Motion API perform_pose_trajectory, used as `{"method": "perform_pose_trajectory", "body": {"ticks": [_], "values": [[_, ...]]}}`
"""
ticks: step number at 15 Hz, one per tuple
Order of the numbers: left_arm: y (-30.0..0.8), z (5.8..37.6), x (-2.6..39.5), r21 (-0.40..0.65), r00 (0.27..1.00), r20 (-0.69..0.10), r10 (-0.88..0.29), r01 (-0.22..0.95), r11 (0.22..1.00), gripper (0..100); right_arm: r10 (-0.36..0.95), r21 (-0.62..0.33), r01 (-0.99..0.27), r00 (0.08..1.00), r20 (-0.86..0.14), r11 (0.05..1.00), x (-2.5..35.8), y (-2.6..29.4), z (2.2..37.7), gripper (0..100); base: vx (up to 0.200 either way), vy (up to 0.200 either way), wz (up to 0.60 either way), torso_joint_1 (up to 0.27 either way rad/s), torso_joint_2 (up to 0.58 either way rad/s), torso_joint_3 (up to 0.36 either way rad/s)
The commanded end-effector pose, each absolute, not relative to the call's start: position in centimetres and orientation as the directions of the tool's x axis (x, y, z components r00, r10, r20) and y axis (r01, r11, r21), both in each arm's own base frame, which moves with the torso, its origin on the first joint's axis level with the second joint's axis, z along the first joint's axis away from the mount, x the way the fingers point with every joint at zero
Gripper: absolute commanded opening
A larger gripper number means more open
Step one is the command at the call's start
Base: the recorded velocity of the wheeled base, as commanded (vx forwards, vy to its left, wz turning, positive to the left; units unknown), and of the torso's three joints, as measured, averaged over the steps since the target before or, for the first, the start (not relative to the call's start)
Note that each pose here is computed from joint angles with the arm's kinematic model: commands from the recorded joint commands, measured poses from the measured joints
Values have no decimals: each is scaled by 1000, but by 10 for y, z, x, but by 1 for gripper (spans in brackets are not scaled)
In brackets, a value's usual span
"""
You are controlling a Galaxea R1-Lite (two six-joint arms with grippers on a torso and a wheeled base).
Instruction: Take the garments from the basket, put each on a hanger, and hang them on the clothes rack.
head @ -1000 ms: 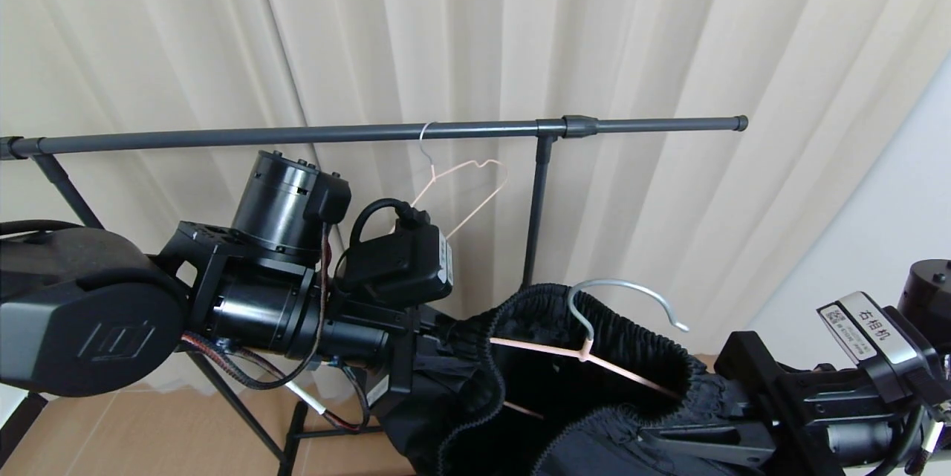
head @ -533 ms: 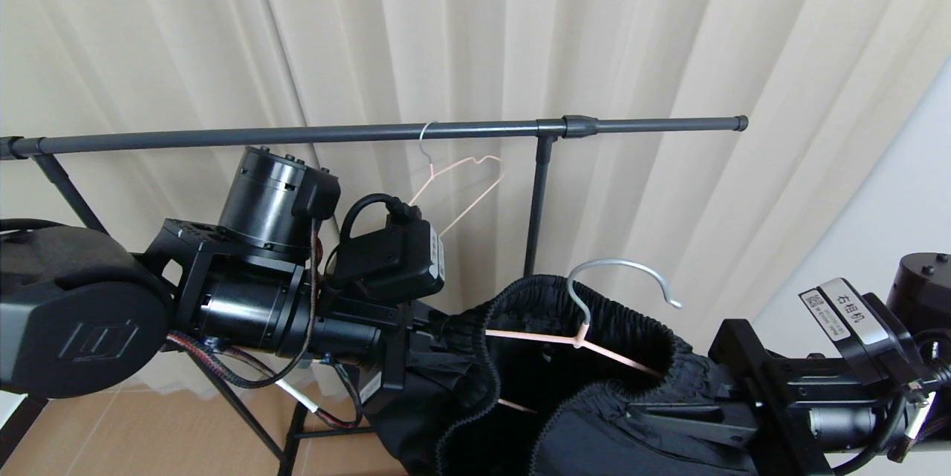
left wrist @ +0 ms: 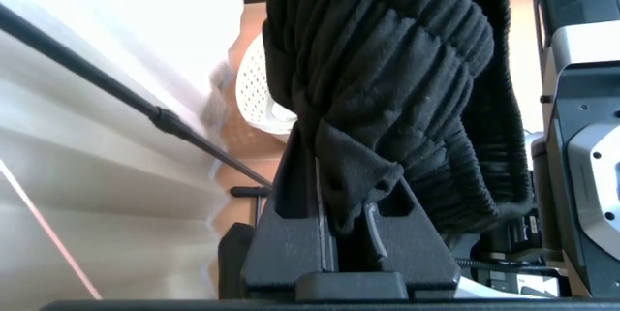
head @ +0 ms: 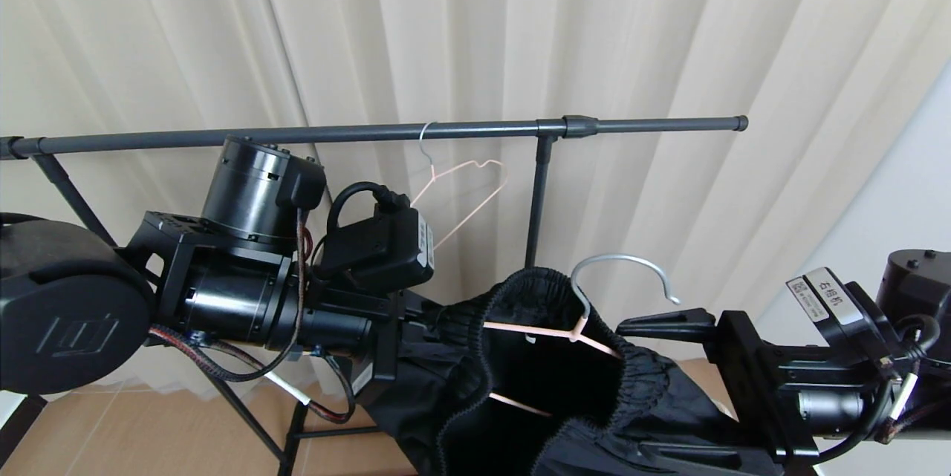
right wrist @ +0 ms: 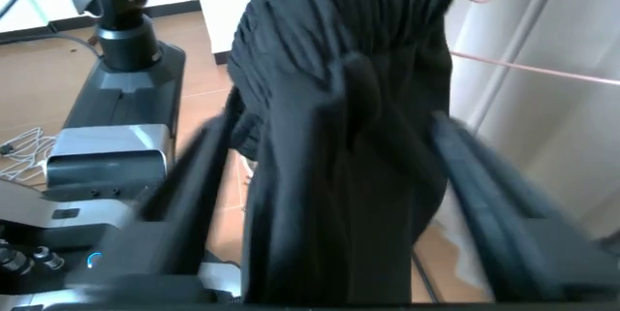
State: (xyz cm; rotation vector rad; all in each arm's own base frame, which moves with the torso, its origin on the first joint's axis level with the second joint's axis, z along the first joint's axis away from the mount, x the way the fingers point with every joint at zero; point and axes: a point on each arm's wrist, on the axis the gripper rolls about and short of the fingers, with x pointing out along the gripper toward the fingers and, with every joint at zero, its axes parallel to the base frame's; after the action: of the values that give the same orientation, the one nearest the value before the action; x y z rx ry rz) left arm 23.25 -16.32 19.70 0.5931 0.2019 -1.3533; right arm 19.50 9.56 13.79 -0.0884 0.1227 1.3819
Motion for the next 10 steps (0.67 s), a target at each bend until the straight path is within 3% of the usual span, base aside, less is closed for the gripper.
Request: {"method": "perform_pose_trajectory", "body": {"ticks": [1,5,10], "values": [[-160,199,232,290,238,-462,-855,951,108,0,968,11,-977,208,-139,211,199,91,137,100,0,0,0,0,0,0],[-153,203,234,301,265,-453,-851,944,134,0,961,-4,-969,246,-125,248,203,81,142,100,0,0,0,0,0,0],[-139,206,240,310,321,-449,-834,931,192,0,968,-23,-974,226,-105,225,199,78,149,100,0,0,0,0,0,0]]}}
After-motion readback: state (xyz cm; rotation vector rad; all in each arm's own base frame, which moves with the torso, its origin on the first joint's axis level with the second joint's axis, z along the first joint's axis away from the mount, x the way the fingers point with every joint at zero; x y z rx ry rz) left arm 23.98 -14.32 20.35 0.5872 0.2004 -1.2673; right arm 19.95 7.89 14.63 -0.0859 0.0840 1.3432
